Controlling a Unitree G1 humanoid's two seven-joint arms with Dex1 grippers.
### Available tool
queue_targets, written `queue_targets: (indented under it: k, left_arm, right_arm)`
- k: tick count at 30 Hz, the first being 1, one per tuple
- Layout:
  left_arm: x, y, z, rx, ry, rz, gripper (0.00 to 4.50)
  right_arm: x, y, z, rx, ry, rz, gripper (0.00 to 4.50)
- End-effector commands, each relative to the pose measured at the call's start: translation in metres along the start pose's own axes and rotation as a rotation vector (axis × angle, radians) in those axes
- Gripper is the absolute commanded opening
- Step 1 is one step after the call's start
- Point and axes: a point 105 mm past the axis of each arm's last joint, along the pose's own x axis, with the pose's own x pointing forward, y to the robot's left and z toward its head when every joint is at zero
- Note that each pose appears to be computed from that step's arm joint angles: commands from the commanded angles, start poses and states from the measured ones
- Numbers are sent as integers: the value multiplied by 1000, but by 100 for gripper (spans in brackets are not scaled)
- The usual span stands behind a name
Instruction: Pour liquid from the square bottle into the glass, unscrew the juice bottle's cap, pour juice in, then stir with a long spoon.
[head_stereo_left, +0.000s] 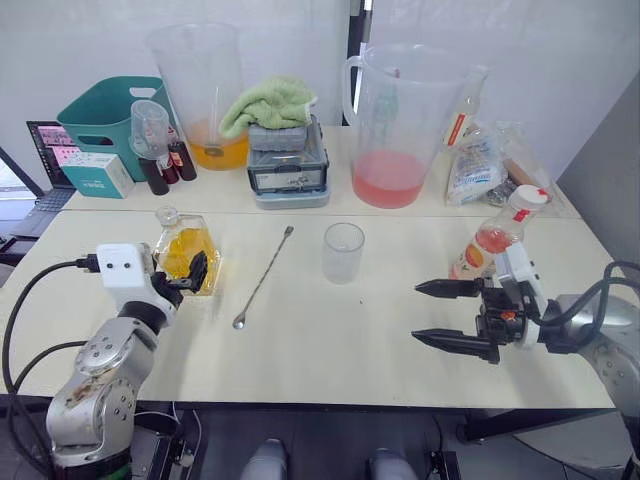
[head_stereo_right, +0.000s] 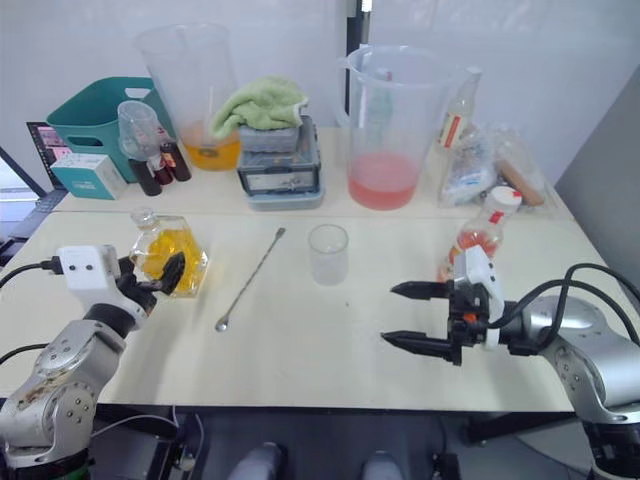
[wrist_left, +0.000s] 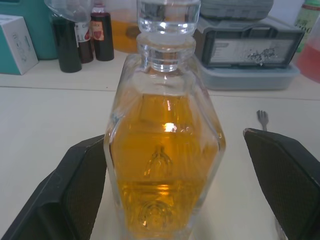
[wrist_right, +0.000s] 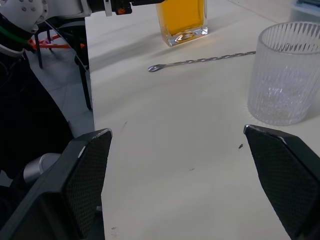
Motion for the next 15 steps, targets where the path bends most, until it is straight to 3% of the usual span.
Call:
queue_targets:
  k: [1, 10, 15]
  left_arm:
    - [7, 3, 7, 49, -3, 27, 448]
    - [28, 7, 6, 78, 22, 59, 448]
    - [31, 2, 6, 69, 14, 26, 293]
  right_arm:
    - [-3, 3, 12, -53, -21, -14, 450]
    - [-3, 3, 15, -51, -35, -53, 450]
    - [-2, 3, 13, -43, -36, -67, 450]
